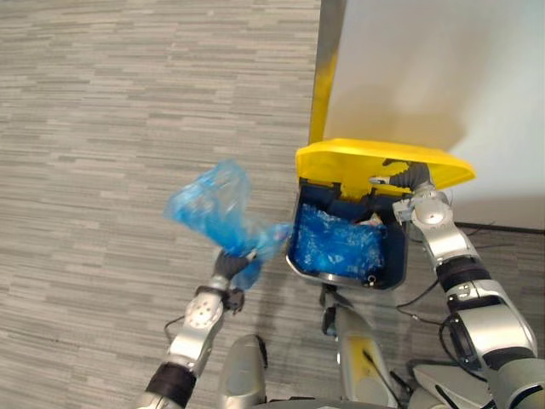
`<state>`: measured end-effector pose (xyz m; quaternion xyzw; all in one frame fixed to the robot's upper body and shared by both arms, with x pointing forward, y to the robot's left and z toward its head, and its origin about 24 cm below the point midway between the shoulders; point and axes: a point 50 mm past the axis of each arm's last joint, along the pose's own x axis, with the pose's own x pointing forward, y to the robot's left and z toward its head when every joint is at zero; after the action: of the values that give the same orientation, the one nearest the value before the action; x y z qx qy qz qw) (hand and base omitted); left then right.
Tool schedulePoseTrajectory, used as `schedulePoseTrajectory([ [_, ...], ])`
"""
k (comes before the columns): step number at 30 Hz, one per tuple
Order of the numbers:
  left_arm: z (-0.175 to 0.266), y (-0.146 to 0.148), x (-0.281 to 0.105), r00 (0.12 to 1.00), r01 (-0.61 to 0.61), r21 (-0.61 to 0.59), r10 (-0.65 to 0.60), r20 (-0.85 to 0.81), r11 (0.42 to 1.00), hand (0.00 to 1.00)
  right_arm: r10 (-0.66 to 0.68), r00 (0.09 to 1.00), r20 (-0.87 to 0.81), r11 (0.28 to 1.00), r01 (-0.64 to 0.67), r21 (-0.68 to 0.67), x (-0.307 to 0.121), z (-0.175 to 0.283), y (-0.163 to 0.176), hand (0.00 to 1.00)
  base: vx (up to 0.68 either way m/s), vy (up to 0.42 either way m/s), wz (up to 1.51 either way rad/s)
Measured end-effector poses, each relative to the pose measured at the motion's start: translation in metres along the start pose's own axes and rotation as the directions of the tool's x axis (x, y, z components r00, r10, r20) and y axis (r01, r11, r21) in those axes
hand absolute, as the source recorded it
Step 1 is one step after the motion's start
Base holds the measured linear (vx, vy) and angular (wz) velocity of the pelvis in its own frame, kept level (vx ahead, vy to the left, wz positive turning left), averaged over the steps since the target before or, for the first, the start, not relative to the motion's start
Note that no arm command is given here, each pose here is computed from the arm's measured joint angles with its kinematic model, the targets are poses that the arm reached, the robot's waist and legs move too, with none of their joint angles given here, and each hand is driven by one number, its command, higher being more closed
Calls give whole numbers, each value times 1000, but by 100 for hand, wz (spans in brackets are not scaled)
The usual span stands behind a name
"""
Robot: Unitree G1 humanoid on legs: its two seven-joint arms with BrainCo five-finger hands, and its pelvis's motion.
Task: Gather rubbish on tea table into small bin, then transfer packed bag to large trash can.
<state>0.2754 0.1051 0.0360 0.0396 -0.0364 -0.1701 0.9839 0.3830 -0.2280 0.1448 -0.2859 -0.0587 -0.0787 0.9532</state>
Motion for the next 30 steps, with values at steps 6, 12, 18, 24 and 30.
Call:
schedulePoseTrajectory([
  [6,53,-27,50,973,134,100,-150,173,986,100,43,994,101,997,-36,-70,15,37,-3,0,-68,6,0],
  [12,51,-32,89,990,101,231,-121,76,968,100,78,976,201,992,-56,-116,25,75,4,0,-35,-8,-19],
  [18,53,-50,110,991,128,347,-131,-15,929,0,108,901,419,993,-82,-81,18,141,22,0,33,-55,-34],
  [24,58,-53,115,996,85,317,-87,-5,945,0,129,795,593,991,-131,-39,-4,189,40,0,55,2,-24],
  [30,39,-40,104,999,33,284,-19,-51,958,0,150,762,630,984,-177,-21,-14,201,58,0,32,28,-10],
])
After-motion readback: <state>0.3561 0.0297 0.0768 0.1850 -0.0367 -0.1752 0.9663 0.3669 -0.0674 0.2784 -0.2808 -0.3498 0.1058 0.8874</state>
